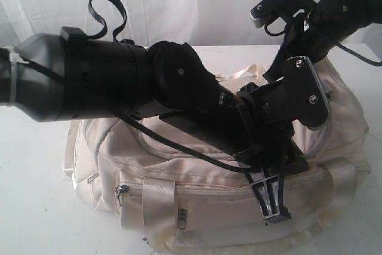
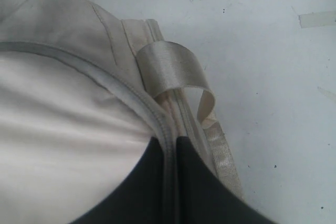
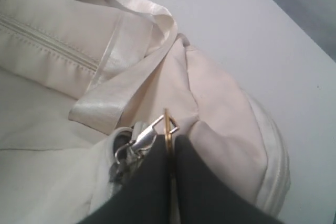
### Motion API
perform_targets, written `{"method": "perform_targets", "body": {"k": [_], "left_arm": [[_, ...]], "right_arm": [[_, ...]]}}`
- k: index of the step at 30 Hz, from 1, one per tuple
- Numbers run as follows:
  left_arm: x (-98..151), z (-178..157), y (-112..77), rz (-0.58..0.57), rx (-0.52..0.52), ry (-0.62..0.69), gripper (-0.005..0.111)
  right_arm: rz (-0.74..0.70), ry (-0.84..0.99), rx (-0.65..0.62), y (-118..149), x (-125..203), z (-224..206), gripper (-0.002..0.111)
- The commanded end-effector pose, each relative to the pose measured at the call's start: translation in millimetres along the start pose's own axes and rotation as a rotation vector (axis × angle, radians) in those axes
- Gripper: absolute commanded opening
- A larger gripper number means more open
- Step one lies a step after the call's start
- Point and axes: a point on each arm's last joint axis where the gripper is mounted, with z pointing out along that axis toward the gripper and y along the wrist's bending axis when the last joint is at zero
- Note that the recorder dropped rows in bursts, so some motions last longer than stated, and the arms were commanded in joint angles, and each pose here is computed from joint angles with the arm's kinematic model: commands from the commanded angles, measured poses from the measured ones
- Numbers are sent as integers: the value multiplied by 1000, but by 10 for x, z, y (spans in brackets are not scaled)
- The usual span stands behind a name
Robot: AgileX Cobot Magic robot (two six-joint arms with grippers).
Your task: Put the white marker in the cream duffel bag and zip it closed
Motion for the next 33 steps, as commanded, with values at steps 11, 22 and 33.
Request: {"method": "perform_targets", "body": {"k": [11,22,33], "left_arm": [[-15,-15,-120,-13,74,8,2],[-24,-17,-102,-35,53,1,40],[-131,-145,-16,-57,-46,-60,43]], "right_arm": [[136,2,-27,-64,13,-266,6],[186,40,-75,28,226,-569,34],[234,-50,-69,88,415,-974,34]]}}
